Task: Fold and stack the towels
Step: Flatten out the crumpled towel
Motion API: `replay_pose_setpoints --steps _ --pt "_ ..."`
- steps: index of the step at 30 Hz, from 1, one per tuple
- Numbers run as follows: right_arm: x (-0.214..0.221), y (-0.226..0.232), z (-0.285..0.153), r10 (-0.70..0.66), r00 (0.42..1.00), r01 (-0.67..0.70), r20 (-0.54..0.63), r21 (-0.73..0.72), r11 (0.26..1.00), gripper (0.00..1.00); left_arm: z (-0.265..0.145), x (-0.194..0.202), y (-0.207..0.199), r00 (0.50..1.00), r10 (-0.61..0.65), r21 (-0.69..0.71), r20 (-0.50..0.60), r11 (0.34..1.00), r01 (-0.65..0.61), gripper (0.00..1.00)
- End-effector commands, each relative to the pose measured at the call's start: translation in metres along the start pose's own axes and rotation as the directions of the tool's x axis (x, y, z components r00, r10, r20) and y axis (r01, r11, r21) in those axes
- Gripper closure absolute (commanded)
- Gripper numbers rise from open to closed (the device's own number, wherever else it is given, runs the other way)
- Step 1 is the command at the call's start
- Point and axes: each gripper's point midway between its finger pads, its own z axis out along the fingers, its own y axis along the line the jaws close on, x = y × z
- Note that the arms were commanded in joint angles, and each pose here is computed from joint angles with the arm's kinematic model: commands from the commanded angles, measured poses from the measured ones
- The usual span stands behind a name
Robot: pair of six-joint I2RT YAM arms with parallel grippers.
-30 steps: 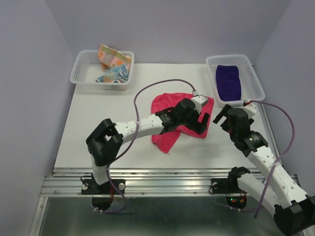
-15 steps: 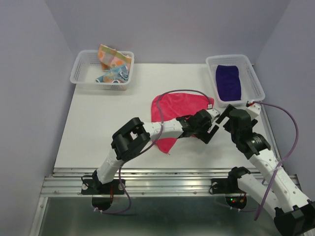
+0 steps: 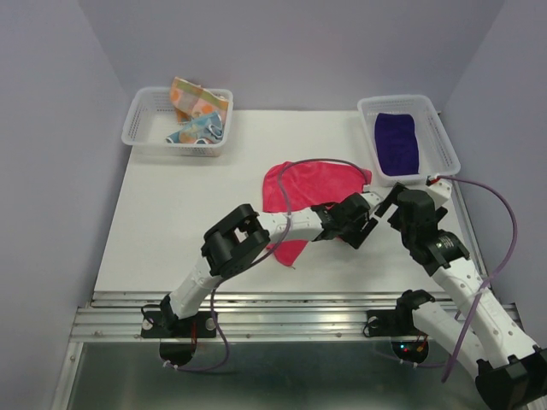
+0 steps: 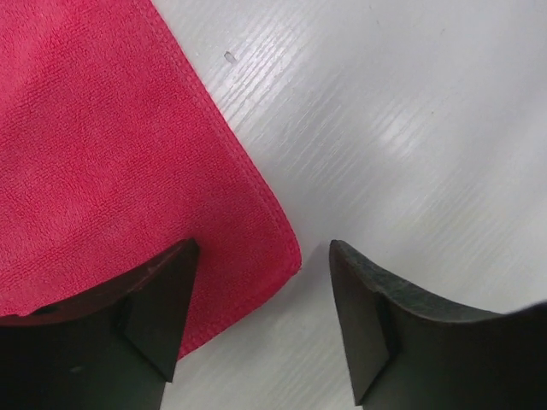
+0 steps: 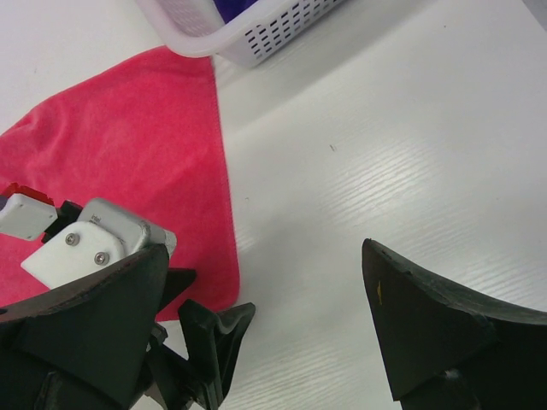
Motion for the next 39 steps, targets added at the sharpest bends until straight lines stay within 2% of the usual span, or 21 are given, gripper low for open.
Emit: replay_pose_setpoints --steps 1,5,6,7,8,10,14,15,20,27,31,36,39 --pt "-0.021 0.014 -0.004 0.048 0.998 -0.045 0.052 -0.044 0.998 0.00 0.008 0.004 -0.011 0.999 0.042 -0.007 -0.002 0.999 -0.042 0.29" --pt "-0.021 0.014 -0.004 0.048 0.998 -0.045 0.052 -0.044 0.998 0.00 0.011 0.008 -0.009 0.999 0.033 -0.021 -0.016 0.999 -0.033 0.46" --pt "-0.021 0.014 -0.004 0.048 0.997 -0.046 0.052 -0.046 0.998 0.00 0.011 0.012 -0.007 0.999 0.032 -0.033 -0.026 0.999 -0.033 0.58" --pt "-0.021 0.014 -0.004 0.045 0.998 -0.043 0.053 -0.045 0.998 0.00 0.010 0.014 -0.005 0.999 0.029 -0.048 -0.026 0.998 -0.031 0.66" --pt "-0.021 0.014 -0.004 0.047 0.998 -0.045 0.053 -0.045 0.998 0.00 0.010 0.021 0.000 0.999 0.027 -0.073 -0.038 0.997 -0.030 0.84" --pt "-0.022 0.015 -0.004 0.048 0.997 -0.045 0.053 -0.047 0.998 0.00 0.006 0.025 0.004 0.999 0.003 -0.091 -0.041 0.996 -0.007 1.00" --pt "-0.018 0.015 -0.001 0.042 0.998 -0.040 0.043 -0.046 0.998 0.00 -0.009 0.053 0.012 0.996 -0.044 -0.119 -0.074 0.992 0.035 1.00" --pt "-0.017 0.016 0.000 0.040 0.998 -0.038 0.039 -0.044 0.998 0.00 -0.015 0.041 0.009 0.998 -0.053 -0.108 -0.041 0.993 0.049 1.00" --pt "0.001 0.028 0.009 0.023 0.999 -0.026 -0.027 -0.088 0.996 0.00 -0.061 0.053 0.019 0.994 -0.110 -0.125 0.010 0.986 0.111 1.00" --pt "0.030 0.048 0.032 -0.006 0.992 -0.010 -0.129 -0.123 0.992 0.00 -0.094 0.092 0.035 0.985 -0.173 -0.161 0.003 0.972 0.171 1.00" --pt "0.046 0.044 0.053 -0.026 0.987 0.016 -0.157 -0.065 0.998 0.00 -0.101 0.105 0.043 0.982 -0.188 -0.186 0.005 0.965 0.185 1.00" --pt "0.057 0.036 0.081 -0.052 0.982 0.060 -0.181 0.037 0.998 0.00 -0.110 0.099 0.038 0.981 -0.194 -0.154 0.028 0.968 0.196 1.00" --pt "0.060 0.032 0.097 -0.040 0.979 0.051 -0.201 0.051 0.997 0.04 -0.114 0.105 0.042 0.981 -0.193 -0.166 0.028 0.967 0.195 1.00"
